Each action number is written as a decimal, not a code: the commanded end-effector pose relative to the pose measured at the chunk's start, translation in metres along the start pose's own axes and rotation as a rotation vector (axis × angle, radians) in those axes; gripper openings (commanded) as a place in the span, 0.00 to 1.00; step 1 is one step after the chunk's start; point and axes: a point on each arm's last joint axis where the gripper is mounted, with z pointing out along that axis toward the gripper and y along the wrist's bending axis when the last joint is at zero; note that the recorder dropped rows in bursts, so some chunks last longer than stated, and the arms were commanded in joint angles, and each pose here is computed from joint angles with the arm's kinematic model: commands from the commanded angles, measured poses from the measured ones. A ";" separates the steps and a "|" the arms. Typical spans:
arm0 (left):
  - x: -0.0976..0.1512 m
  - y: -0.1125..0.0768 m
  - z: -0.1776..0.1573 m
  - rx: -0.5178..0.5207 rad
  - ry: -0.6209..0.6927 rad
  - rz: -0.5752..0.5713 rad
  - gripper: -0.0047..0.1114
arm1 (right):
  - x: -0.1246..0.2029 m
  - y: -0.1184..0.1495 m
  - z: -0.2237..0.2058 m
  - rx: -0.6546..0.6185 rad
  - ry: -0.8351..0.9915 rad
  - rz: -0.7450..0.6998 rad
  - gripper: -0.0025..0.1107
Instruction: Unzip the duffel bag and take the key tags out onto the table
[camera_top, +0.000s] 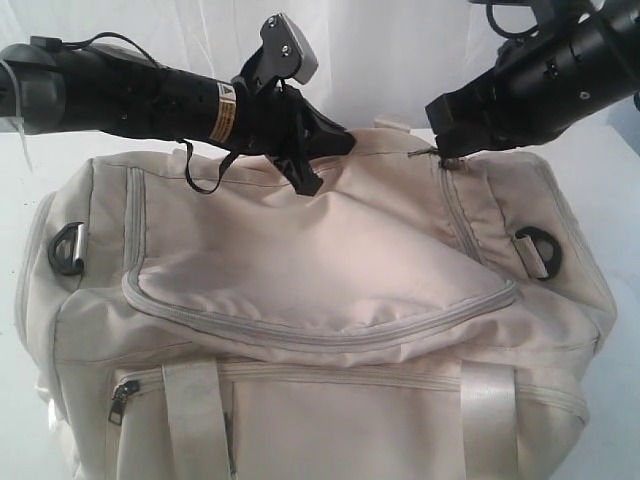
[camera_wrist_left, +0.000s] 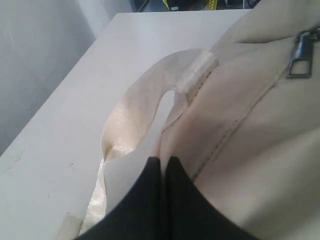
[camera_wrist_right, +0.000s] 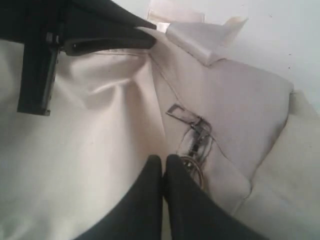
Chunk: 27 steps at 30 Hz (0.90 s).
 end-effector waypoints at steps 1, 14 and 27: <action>-0.029 0.002 -0.013 -0.029 -0.086 -0.014 0.04 | 0.011 0.003 -0.008 -0.009 0.111 -0.052 0.02; -0.037 0.002 -0.014 -0.020 -0.162 -0.069 0.04 | 0.018 0.007 -0.011 -0.043 0.181 -0.060 0.02; -0.043 -0.026 -0.017 0.268 -0.217 0.019 0.69 | 0.007 0.002 -0.010 0.021 0.066 -0.067 0.02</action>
